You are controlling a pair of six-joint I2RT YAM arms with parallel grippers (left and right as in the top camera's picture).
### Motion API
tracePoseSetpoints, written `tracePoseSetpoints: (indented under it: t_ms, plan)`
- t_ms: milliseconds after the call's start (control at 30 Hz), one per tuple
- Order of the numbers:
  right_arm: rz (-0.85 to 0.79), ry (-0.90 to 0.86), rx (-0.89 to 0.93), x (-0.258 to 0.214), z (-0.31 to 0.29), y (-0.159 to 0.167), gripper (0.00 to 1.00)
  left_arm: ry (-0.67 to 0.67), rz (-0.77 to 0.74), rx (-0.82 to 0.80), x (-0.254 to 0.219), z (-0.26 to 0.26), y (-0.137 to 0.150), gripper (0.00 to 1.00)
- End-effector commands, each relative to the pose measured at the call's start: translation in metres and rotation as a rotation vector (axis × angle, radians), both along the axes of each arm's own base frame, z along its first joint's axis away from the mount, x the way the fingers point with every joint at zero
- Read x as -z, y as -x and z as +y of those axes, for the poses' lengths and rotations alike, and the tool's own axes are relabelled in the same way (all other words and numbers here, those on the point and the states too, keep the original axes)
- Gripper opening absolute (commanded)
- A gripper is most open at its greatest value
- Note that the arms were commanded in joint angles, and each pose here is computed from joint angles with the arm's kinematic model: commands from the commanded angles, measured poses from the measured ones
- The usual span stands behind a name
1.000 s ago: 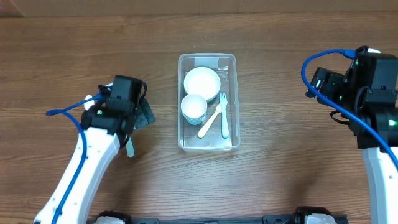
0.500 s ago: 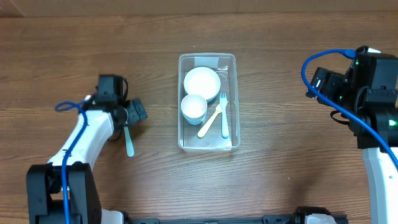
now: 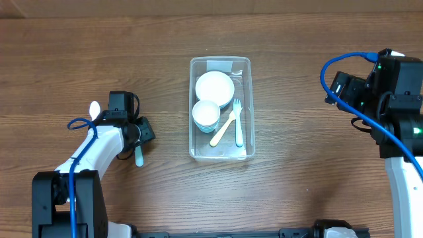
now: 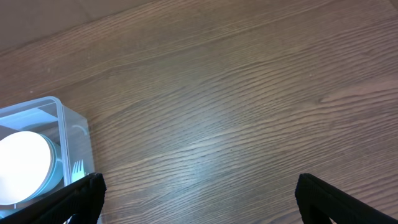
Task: Pack container
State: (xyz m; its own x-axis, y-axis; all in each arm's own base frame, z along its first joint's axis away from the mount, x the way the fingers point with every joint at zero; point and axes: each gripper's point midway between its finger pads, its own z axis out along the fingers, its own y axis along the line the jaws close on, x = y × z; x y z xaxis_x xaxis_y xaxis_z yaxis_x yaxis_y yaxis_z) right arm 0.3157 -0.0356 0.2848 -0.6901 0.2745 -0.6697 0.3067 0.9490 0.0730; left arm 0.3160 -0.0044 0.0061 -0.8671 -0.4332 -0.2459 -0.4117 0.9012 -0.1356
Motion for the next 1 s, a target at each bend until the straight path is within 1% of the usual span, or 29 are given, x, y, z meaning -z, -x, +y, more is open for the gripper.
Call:
tracePoseSetpoints:
  t_ms: [0,100,233,267,333,367,500,600,667,733,833,867,900,967]
  plan:
    - [-0.024,0.014,0.002,-0.009,-0.002,-0.001,1.00,-0.033,0.011,-0.013,0.002,0.006,0.002,0.44]
    - [-0.024,0.014,0.002,-0.009,-0.002,-0.001,1.00,-0.091,0.023,-0.029,0.003,0.016,0.004,0.45]
    - [-0.024,0.014,0.002,-0.009,-0.002,-0.001,1.00,-0.099,0.021,-0.030,0.002,0.018,0.004,0.40]
    - [-0.024,0.014,0.002,-0.009,-0.002,-0.001,1.00,-0.099,0.021,-0.030,0.002,0.018,0.004,0.38]
    - [-0.024,0.014,0.002,-0.009,-0.002,-0.001,1.00,-0.100,0.021,-0.025,0.002,0.018,0.004,0.28]
    - [-0.024,0.014,0.002,-0.009,-0.002,-0.001,1.00,-0.101,0.021,-0.022,0.002,0.017,0.004,0.26]
    - [-0.024,0.014,0.002,-0.009,-0.002,-0.001,1.00,-0.110,0.024,0.009,0.003,0.017,0.005,0.28]
    - [-0.024,0.014,0.002,-0.009,-0.002,-0.001,1.00,-0.120,0.032,0.044,0.003,0.018,0.006,0.33]
    - [-0.024,0.014,0.002,-0.009,-0.002,-0.001,1.00,-0.120,0.043,0.045,0.005,0.018,0.008,0.33]
    - [-0.024,0.014,0.002,-0.009,-0.002,-0.001,1.00,-0.119,0.062,0.046,0.010,0.018,0.010,0.34]
    - [-0.024,0.014,0.002,-0.009,-0.002,-0.001,1.00,-0.121,0.097,0.048,0.024,0.018,0.013,0.38]
    - [-0.024,0.014,0.002,-0.009,-0.002,-0.001,1.00,-0.122,0.105,0.048,0.028,0.018,0.013,0.36]
    - [-0.024,0.014,0.002,-0.009,-0.002,-0.001,1.00,-0.122,0.105,0.048,0.028,0.018,0.013,0.31]
    - [-0.024,0.014,0.002,-0.009,-0.002,-0.001,1.00,-0.123,0.100,0.049,0.026,0.018,0.012,0.25]
